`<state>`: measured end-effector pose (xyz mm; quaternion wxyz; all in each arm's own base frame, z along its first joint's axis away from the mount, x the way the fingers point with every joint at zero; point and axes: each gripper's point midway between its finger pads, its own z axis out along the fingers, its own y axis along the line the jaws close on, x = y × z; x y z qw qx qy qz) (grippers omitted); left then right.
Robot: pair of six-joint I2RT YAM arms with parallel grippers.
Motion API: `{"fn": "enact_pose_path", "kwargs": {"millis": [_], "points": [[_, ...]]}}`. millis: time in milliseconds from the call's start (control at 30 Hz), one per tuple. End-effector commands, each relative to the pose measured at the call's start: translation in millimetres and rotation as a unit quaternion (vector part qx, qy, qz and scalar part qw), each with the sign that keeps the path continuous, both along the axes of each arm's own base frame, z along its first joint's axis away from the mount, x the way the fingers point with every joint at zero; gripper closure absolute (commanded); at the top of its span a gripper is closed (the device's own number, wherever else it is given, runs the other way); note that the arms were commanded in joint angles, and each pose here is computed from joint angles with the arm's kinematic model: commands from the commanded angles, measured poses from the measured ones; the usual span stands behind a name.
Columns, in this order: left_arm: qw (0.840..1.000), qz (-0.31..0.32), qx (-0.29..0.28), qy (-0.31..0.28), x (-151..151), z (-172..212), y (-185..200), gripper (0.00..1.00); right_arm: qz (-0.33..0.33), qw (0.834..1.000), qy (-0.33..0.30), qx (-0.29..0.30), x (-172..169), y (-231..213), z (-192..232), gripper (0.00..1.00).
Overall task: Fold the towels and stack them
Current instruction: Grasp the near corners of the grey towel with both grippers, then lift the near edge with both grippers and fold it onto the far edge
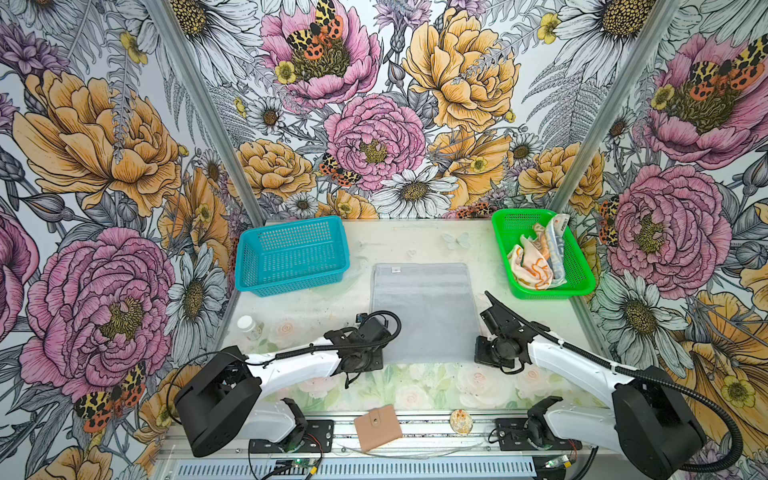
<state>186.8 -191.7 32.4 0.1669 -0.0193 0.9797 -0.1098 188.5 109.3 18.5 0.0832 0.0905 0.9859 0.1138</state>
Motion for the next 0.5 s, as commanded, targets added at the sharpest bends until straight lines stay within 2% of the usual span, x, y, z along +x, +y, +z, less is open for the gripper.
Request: {"fn": "enact_pose_path", "kwargs": {"millis": [0,200,333,467], "points": [[1.0,-0.011,0.009,0.013,-18,5,11,1.0,0.01,0.999,-0.004,0.034,-4,11,9,1.0],[0.999,-0.032,-0.004,-0.018,-25,37,15,1.0,0.02,0.998,-0.028,0.06,-17,18,39,1.0],[0.998,-0.036,-0.031,-0.052,-16,63,8,1.0,0.023,0.995,-0.073,0.07,-3,21,73,1.0],[0.995,-0.041,-0.036,-0.089,-4,84,4,1.0,0.04,0.994,-0.083,0.058,16,29,87,1.0]]}}
